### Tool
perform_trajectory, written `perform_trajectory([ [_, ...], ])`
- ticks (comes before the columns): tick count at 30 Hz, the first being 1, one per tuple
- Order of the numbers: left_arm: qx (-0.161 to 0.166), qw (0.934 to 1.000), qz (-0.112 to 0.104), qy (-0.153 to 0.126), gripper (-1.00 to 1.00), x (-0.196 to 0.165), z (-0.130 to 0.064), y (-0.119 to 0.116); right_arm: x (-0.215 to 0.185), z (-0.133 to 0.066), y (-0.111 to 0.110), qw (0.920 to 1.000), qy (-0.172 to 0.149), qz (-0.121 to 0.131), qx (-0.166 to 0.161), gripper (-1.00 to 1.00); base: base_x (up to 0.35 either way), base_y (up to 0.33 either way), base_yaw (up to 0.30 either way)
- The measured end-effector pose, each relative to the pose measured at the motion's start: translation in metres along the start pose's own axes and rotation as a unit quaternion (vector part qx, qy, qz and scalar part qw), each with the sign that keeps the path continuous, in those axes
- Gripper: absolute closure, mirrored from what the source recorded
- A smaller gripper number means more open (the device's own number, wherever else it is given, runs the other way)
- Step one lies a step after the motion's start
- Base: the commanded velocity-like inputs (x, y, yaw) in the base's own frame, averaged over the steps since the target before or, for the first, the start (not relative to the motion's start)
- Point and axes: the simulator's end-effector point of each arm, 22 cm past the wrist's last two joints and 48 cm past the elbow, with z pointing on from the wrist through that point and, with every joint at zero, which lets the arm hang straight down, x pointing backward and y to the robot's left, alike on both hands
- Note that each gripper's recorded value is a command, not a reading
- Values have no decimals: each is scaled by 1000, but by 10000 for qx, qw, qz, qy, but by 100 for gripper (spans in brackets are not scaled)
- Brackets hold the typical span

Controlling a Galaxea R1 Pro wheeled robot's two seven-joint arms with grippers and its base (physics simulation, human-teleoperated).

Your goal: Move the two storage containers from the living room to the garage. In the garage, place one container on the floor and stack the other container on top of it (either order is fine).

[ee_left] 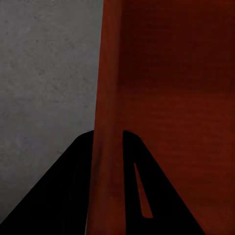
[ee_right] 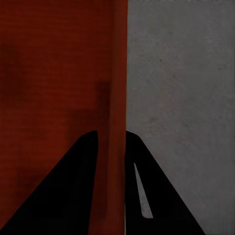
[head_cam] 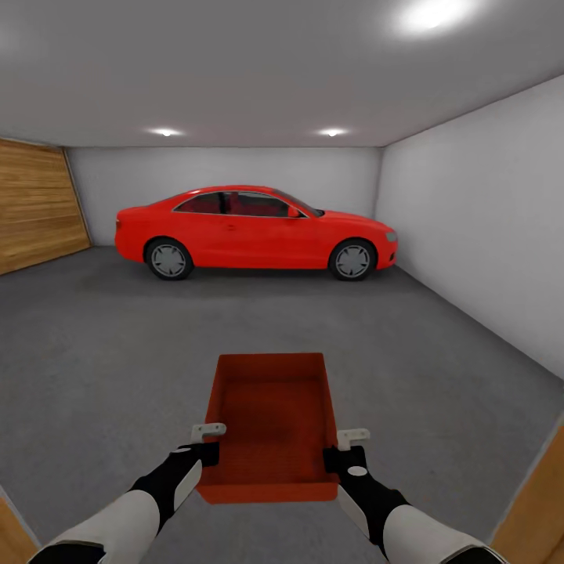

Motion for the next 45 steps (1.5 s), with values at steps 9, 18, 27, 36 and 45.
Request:
perform_trajectory([
  [9,2,10000,-6,1,100,1,0,-1,0,0,-1,10000,1,-12,2,100,5,9,56],
  [18,2,10000,-3,5,100,1,0,-1,0,0,-1,10000,5,-11,2,100,0,0,5],
  [27,2,10000,-10,-2,100,1,0,-1,0,0,-1,10000,-2,-13,2,100,156,0,0],
  [36,3,10000,-9,-2,100,1,0,0,0,0,0,10000,-3,-10,1,100,312,0,0],
  [45,3,10000,-6,-3,100,0,0,0,0,0,0,10000,-3,-3,1,100,321,0,0],
])
